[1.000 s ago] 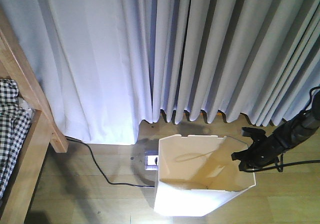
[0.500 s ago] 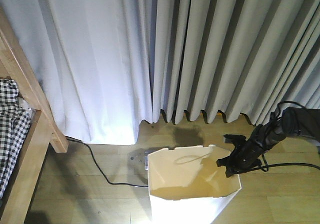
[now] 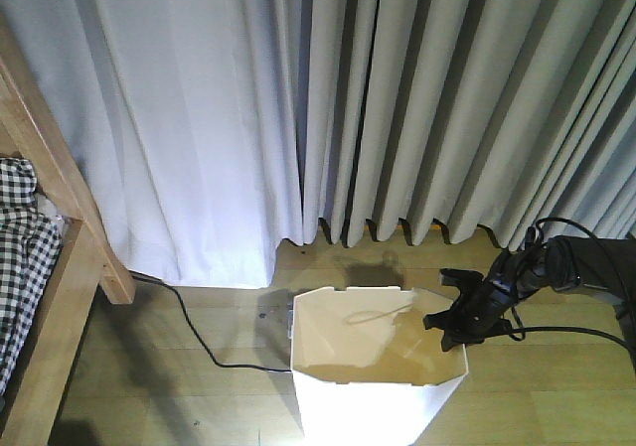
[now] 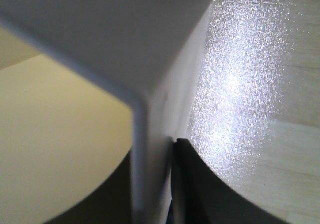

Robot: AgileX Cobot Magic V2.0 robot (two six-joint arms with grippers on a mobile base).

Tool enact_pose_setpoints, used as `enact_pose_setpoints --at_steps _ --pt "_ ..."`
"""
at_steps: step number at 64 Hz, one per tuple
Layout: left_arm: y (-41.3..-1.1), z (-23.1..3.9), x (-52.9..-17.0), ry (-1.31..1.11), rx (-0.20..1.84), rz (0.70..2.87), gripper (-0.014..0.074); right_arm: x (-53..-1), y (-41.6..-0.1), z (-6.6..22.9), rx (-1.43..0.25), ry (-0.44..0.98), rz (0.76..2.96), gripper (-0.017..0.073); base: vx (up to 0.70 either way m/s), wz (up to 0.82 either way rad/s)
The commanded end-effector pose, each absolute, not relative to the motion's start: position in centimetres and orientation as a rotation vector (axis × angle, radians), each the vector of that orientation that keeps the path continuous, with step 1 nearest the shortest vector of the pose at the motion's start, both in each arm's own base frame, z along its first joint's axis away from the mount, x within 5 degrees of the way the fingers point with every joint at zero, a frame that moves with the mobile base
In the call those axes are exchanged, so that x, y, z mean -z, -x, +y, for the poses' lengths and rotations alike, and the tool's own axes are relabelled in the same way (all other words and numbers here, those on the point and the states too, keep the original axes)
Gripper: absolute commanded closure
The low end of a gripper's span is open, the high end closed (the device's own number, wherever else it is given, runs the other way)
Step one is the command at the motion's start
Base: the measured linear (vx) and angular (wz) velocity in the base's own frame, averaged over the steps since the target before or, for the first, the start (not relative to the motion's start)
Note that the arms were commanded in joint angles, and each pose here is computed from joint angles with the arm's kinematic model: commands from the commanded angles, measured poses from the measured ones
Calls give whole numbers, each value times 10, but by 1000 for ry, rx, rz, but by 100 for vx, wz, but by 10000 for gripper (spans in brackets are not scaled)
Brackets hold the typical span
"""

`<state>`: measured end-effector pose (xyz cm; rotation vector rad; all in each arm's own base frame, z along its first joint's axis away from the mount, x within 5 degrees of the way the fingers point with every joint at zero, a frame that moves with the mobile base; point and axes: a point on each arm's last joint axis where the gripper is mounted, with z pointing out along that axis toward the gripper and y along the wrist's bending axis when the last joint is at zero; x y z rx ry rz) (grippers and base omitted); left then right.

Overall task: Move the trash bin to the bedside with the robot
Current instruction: 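Lower the bin to the floor with the right gripper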

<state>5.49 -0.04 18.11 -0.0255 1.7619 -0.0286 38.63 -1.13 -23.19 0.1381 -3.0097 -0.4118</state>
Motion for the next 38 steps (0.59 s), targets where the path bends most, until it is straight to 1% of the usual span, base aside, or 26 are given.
enact_pose_setpoints --at_steps 1,7,22,38 --pt "-56 0 -182 29 36 1697 599 203 -410 -3 490 -141 -3012 432 0 0" --pt "-56 0 -182 29 36 1697 599 205 -411 -5 478 -128 -3011 394 0 0" --pt "-56 0 -182 29 36 1697 599 206 -413 -6 465 -144 -3010 263 0 0" --pt "-56 0 -182 29 36 1697 599 206 -412 -7 438 -179 -3013 181 0 0"
